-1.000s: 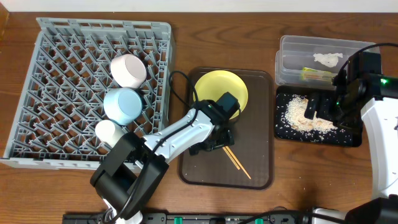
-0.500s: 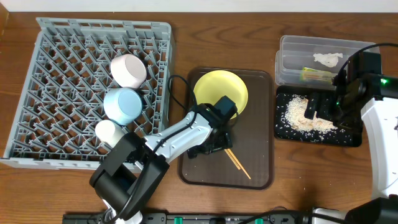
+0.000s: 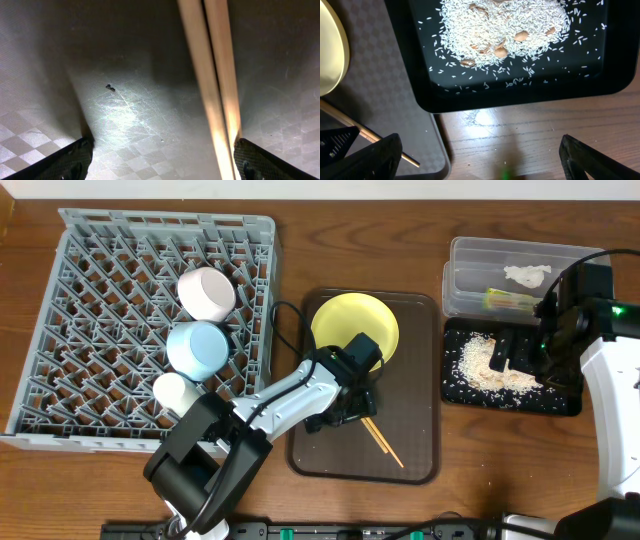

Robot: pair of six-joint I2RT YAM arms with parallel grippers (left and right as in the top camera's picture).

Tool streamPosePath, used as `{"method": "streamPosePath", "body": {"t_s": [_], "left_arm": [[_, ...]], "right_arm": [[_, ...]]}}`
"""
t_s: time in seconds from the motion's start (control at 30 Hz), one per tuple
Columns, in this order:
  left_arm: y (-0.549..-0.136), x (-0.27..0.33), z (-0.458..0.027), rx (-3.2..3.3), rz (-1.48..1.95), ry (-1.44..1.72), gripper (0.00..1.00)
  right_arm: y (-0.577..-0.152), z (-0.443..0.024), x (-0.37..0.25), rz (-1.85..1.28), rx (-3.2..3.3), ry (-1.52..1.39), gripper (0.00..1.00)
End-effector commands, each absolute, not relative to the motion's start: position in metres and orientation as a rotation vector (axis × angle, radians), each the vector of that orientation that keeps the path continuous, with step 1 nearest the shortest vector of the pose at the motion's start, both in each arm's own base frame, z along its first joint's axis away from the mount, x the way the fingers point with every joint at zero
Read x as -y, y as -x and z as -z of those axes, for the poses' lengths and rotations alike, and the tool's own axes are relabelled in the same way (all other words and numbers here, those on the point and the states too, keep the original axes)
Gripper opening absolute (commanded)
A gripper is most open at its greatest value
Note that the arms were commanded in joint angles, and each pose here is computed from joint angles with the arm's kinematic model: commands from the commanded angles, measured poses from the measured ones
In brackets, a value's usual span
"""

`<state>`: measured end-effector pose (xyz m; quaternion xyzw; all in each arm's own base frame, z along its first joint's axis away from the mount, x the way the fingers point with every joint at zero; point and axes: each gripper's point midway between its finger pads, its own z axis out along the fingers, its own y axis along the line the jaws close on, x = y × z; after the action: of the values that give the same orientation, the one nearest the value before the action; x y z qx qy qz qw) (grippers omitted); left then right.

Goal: Sort waste into correct bins and load items into the dishwasher
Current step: 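Close left gripper around one wooden chopstick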

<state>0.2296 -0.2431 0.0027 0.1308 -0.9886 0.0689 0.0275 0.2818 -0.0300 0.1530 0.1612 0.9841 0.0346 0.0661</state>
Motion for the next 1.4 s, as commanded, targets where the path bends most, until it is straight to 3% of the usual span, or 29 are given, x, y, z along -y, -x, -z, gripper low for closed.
{"method": "streamPosePath", "body": {"t_s": [0.0, 0.8, 1.1, 1.37], "left_arm": [[-0.22, 0.235, 0.009, 3.024, -0.163, -0.425, 0.92], [-0.19, 0.21, 0.022, 2.935, -0.015, -0.478, 0.89], [-0.202, 0.217, 0.018, 2.987, -0.064, -0.448, 0.88], [-0.241, 0.223, -0.027, 3.201, -0.152, -0.419, 0.84]], "right_arm": [[-0.284, -0.163, 0.033, -0.094, -2.933, -0.49, 0.98], [-0.282, -0.162, 0.032, -0.094, -2.94, -0.492, 0.98], [-0.282, -0.162, 0.032, -0.094, -2.94, -0.492, 0.98], [-0.282, -0.162, 0.032, -0.094, -2.94, -0.492, 0.98]]}}
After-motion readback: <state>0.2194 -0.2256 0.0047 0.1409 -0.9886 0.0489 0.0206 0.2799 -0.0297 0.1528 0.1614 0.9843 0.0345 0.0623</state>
